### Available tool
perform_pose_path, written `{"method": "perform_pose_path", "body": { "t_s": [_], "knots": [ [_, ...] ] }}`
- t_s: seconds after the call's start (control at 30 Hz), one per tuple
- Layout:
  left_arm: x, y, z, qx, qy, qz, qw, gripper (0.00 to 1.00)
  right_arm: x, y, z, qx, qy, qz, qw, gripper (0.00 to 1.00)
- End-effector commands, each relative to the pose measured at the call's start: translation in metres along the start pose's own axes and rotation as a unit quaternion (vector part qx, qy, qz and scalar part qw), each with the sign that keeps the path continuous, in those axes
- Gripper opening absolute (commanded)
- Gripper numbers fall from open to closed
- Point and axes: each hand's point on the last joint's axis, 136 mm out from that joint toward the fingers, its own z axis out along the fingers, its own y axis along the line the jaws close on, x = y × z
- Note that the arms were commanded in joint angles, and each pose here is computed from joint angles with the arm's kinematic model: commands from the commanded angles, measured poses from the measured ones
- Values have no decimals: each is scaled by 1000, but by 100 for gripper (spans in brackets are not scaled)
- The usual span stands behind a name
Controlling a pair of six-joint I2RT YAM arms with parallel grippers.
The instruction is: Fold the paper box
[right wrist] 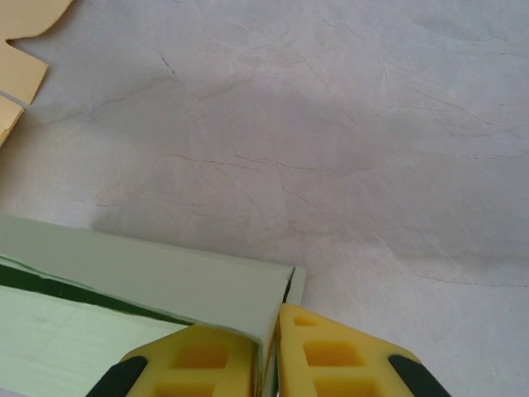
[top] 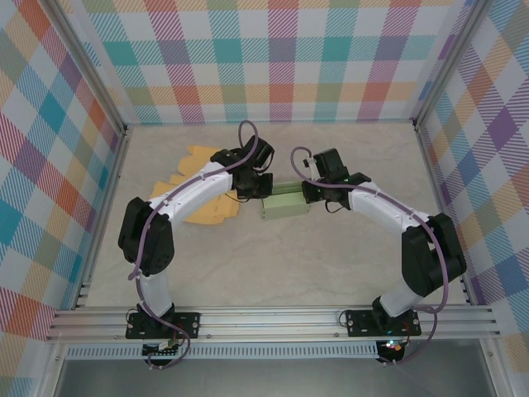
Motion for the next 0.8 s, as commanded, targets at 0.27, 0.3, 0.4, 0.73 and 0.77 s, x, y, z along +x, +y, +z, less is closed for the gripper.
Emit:
{"method": "perform_pose_path", "body": {
  "t_s": [0.27,0.3,0.4,0.73,0.77],
  "knots": [
    [-6,-12,24,23,-42,-2,999,5,14,19,15,-33,28,0,999,14],
    [-6,-12,24,21,-47,-1,999,8,14,18,16,-31,29,1,999,13],
    [-2,-12,26,16,-53,0,998,15,16,16,18,-24,28,4,999,11],
    [-9,-5,6,8,-113,0,994,50,19,11,16,-17,9,6,1000,8],
    [-10,-5,5,10,-118,0,993,55,19,11,16,-17,9,6,1000,8]
  ]
}}
